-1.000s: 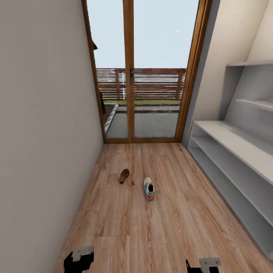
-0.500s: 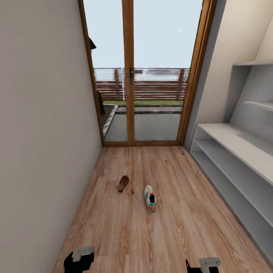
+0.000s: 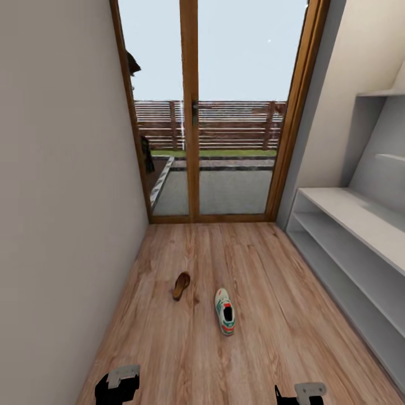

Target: Pick up the two gym shoes and the two sandals from the corridor floor and place them onto the hallstand (shoe rack) in the corridor, making sure they are on the rack and not on the floor. Arrange them so the two gym shoes are next to each other and the two sandals are next to each other.

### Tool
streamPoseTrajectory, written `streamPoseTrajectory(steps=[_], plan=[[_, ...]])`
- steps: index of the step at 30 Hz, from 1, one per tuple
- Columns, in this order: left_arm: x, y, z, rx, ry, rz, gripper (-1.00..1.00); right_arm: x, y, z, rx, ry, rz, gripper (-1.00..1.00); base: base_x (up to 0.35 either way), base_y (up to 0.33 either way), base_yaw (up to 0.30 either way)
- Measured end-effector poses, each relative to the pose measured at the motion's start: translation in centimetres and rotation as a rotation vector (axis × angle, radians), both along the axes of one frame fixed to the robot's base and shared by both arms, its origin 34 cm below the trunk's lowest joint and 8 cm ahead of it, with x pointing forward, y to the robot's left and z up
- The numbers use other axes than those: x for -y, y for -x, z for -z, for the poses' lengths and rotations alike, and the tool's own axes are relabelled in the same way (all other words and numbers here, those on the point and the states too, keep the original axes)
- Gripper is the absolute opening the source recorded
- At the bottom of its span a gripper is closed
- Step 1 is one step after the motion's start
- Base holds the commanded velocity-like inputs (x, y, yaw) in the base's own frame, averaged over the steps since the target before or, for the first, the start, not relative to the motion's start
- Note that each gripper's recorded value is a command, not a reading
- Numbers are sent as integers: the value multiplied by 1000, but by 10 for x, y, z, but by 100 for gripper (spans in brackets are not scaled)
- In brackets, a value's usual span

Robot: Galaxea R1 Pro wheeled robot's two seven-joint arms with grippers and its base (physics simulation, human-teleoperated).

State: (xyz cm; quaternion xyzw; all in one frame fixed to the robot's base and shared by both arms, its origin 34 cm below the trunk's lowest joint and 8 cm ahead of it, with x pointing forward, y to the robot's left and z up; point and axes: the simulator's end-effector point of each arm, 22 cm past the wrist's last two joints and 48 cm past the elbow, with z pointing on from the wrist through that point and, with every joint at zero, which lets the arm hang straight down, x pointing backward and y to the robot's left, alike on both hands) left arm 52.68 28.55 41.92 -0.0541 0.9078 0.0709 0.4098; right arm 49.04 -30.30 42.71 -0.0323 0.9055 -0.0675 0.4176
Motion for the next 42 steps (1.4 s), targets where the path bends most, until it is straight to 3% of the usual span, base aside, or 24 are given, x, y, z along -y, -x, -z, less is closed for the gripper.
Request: streamPoseTrajectory(steps=[17, 42], plan=[[1, 0, 0, -1, 1, 0, 100, -1, -1, -1, 3, -2, 0, 100, 319, 0, 0], [2, 0, 0, 0, 3, 0, 100, -1, -1, -1, 3, -2, 0, 100, 48, 0, 0]])
